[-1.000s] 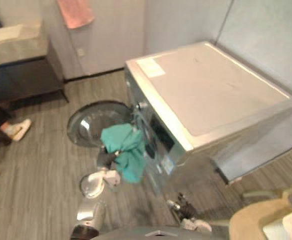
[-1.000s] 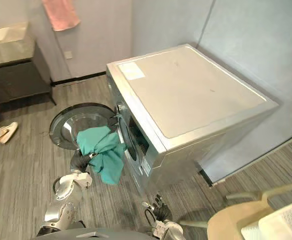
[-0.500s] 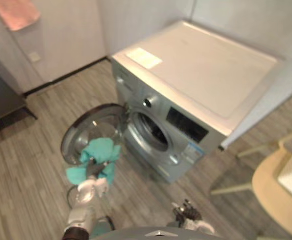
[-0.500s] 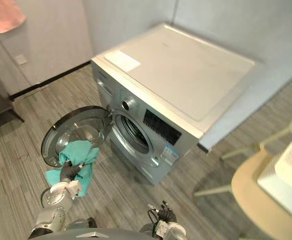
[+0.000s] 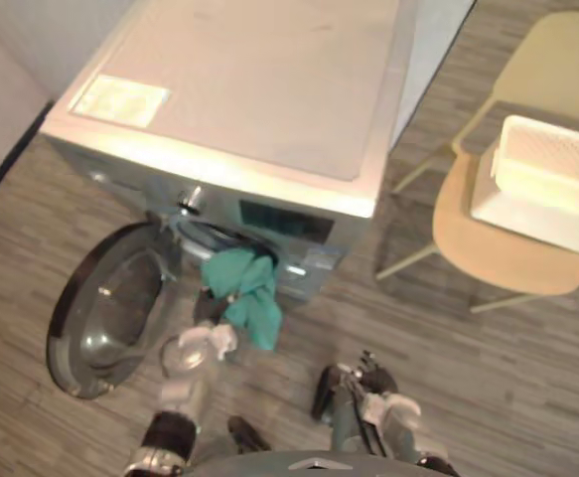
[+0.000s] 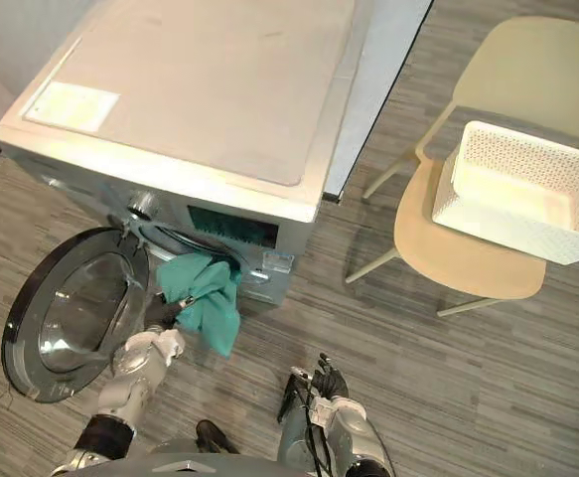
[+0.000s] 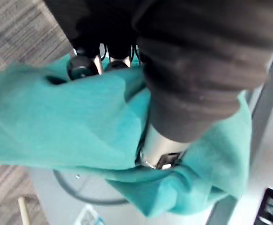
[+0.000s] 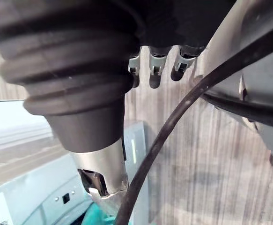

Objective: Pick up the laundry basket with both hands and put the clothes into the washing machine.

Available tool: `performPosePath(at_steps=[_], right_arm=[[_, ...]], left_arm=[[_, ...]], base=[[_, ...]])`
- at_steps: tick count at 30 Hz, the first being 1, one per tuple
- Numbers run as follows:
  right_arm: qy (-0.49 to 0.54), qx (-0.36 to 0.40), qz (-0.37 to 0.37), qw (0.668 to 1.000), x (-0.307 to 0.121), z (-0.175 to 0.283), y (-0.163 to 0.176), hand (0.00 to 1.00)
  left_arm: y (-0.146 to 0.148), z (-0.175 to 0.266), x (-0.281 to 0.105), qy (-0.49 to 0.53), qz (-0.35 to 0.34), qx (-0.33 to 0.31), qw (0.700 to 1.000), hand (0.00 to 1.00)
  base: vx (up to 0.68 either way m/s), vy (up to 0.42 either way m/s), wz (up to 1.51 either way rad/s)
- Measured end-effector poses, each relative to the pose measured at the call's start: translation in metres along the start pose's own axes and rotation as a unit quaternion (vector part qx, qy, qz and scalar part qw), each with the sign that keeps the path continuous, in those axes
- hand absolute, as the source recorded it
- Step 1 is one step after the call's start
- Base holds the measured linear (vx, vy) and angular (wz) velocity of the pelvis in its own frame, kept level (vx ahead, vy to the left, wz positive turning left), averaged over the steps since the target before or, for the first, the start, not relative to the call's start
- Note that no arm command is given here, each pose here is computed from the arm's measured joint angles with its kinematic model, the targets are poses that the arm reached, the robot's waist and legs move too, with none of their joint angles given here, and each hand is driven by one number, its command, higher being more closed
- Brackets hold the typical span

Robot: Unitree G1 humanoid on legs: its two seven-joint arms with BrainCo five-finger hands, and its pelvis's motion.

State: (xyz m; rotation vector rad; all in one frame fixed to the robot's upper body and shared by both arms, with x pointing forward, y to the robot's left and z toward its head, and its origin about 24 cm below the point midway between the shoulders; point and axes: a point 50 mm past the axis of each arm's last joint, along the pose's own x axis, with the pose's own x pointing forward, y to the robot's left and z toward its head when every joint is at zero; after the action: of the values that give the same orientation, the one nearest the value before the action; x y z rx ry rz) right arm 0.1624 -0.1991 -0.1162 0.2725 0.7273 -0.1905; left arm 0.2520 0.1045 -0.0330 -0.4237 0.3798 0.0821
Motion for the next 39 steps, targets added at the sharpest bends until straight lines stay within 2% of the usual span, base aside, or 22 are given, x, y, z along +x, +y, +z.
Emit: performPosePath(at_steps=[2,5,8,12,14,19,24,29,34,39], right_arm=[[0.005,0.002,0.021,1.0,-0.002,-0.007,0.013,0.0],[-0.019,-0.011,0.039,0.999,-0.005,0.003,0.022,0.0],[-0.04,-0.002,0.062,0.997,-0.007,0.011,0.036,0.0],[-0.092,0.037,0.072,0.992,-0.009,0.033,0.05,0.0],[-0.134,0.078,0.102,0.983,-0.011,0.053,0.072,0.0],[-0.151,0.101,0.182,0.966,-0.015,0.071,0.126,0.0],[-0.196,0.112,0.212,0.951,-0.021,0.092,0.139,0.0],[-0.245,0.138,0.231,0.932,-0.03,0.11,0.139,0.0],[-0.267,0.196,0.252,0.909,-0.037,0.12,0.14,0.0],[-0.28,0.207,0.267,0.899,-0.041,0.125,0.142,0.0]], left_arm=[[0.012,0.008,0.002,-0.017,0.028,-0.017,0.999,1.0],[0.015,0.026,0.006,-0.051,0.058,-0.057,0.995,1.0],[0.007,0.043,0.005,-0.086,0.053,-0.078,0.992,1.0],[-0.007,0.065,0.008,-0.126,0.043,-0.095,0.987,1.0],[-0.034,0.096,0.016,-0.168,0.014,-0.124,0.978,1.0],[-0.056,0.14,0.017,-0.238,0.002,-0.162,0.958,1.0],[-0.07,0.162,0.015,-0.274,-0.023,-0.169,0.947,1.0],[-0.1,0.205,0.012,-0.323,-0.071,-0.162,0.93,1.0],[-0.135,0.267,-0.005,-0.399,-0.119,-0.151,0.897,1.0],[-0.164,0.298,-0.027,-0.433,-0.174,-0.162,0.87,1.0]], base=[[0.19,-0.272,0.28],[0.11,-0.171,-0.25],[0.05,0.032,-0.16],[0.03,0.204,-0.27],[-0.03,0.181,0.27],[-0.04,0.118,0.03],[-0.03,0.014,0.07],[-0.05,-0.033,-0.06],[-0.09,-0.05,-0.12],[-0.05,-0.049,-0.12]])
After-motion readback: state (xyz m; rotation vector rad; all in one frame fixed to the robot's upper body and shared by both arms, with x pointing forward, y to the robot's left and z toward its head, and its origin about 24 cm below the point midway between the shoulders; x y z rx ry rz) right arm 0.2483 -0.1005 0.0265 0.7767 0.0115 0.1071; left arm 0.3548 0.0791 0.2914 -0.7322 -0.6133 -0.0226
